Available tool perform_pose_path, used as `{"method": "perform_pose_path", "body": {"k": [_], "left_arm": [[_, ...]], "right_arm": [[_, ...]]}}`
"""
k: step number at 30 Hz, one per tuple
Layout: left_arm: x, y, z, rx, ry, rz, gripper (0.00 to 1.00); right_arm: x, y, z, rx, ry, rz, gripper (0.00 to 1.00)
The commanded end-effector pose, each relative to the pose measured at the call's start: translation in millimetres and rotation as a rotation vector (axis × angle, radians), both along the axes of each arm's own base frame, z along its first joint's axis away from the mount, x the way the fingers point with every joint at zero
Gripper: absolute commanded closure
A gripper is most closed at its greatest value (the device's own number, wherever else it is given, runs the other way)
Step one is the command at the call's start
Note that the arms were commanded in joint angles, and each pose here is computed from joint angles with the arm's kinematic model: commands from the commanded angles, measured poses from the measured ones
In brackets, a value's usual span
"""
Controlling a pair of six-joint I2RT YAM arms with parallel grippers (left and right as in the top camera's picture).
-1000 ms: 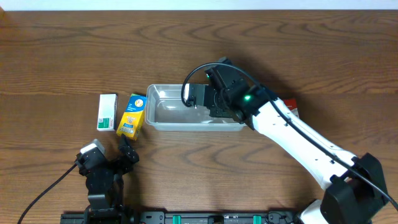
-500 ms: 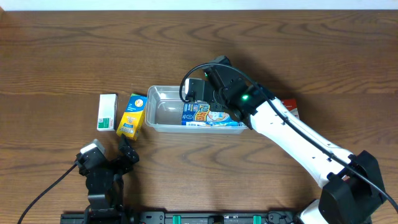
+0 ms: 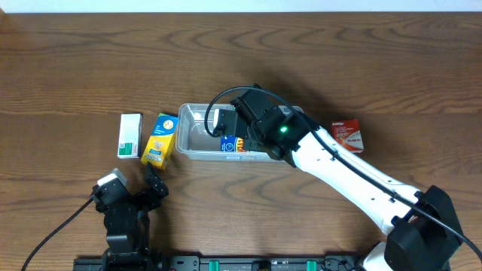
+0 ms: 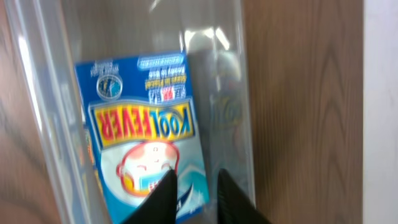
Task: Pack container
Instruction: 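Lower the blue box into the container and open the right gripper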
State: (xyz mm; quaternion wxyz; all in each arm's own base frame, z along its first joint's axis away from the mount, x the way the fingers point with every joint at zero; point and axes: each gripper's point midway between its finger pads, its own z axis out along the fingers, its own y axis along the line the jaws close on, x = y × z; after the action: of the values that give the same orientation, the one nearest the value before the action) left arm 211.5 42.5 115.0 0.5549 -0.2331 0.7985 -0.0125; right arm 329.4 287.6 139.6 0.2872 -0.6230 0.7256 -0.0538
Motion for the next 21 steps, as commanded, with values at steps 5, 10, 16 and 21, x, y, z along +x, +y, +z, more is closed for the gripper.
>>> {"method": "perform_pose_path", "body": {"k": [5, 10, 16, 21], "left_arm": [[0, 0, -7, 0.014, 0.014, -0.005, 0.02], [0, 0, -7, 0.014, 0.015, -0.005, 0.02], [0, 0, -7, 0.014, 0.015, -0.005, 0.02], [0, 0, -7, 0.014, 0.014, -0.005, 0.02]], "right_arm": [[-4, 51, 22, 0.332, 0.11, -0.021, 0.77], [18, 69, 16, 0.524, 0.185, -0.248, 0.92], [26, 87, -21, 0.625, 0.319, -0.442, 0.96], [27, 90, -55, 0.589, 0.359, -0.467, 0.94]]}}
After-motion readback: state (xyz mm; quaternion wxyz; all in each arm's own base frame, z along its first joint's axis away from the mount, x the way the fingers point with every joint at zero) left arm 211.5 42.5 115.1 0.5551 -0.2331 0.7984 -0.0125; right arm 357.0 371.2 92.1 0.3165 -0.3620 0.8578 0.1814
